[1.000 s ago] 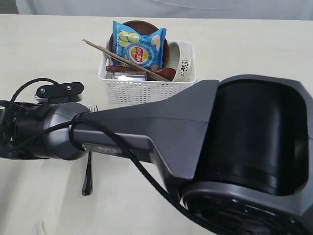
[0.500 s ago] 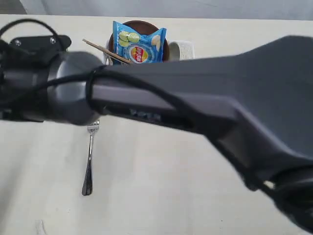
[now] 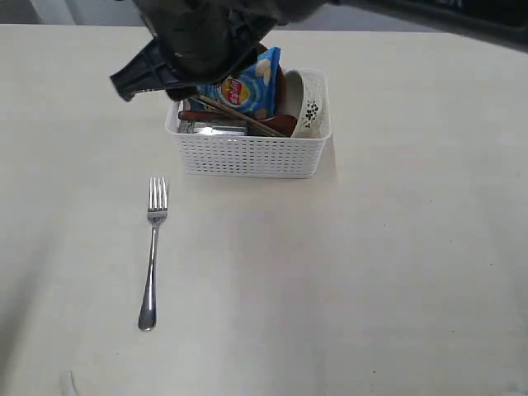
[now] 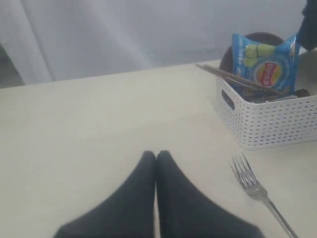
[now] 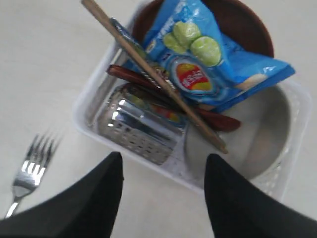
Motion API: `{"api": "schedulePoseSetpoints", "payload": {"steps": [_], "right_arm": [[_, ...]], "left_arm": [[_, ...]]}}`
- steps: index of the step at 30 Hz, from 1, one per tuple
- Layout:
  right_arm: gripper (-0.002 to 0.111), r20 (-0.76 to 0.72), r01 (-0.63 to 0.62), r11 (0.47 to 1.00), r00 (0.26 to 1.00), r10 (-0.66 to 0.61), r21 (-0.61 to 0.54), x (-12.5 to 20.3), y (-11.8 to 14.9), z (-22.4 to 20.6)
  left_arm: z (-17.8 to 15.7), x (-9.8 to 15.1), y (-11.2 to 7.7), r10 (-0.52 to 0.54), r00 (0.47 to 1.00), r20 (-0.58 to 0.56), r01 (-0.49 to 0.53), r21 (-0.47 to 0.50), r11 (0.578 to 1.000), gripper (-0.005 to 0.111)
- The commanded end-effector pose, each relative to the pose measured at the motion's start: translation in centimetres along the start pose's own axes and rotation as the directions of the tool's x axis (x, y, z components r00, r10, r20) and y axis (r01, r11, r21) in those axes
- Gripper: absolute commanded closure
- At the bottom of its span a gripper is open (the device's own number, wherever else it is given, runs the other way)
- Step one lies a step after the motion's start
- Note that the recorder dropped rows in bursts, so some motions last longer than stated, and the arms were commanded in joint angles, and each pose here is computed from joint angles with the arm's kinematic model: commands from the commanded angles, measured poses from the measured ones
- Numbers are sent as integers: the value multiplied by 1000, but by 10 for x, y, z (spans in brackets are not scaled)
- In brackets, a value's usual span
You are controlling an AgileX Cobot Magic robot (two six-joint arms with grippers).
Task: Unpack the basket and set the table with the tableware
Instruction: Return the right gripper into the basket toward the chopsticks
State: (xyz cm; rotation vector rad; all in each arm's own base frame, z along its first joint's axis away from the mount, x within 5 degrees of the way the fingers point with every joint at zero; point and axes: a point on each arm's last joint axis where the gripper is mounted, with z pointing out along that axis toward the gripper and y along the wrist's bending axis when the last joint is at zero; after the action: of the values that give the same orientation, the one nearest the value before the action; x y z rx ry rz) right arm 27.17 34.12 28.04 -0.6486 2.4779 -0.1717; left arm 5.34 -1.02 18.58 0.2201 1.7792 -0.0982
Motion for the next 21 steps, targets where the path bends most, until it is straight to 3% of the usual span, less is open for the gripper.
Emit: {"api": "schedulePoseSetpoints", "payload": {"steps": [1,4,8,15,21], "right_arm": [[68,0,144,989,990,-144,-47,-10,-27,13],[86,28,220,973,975,-218,-64,-17,-42,24],[97,24,269,962,963,-268,-48,-21,-57,36],[86,-24,484,873,874,-486,-54,-15,-52,64],[66,-19,533,843,845,-535,-69,-11,-40,90]], "left_arm": [[0,0,0,1,1000,9,-1,-2,1000,107],[0,0,0,1,1000,9,-1,-2,1000,107],[0,0,0,1,1000,9,-1,-2,1000,107],[0,0,0,1,1000,9,-1,-2,1000,107],[0,0,0,1,1000,9,-1,-2,1000,107]]}}
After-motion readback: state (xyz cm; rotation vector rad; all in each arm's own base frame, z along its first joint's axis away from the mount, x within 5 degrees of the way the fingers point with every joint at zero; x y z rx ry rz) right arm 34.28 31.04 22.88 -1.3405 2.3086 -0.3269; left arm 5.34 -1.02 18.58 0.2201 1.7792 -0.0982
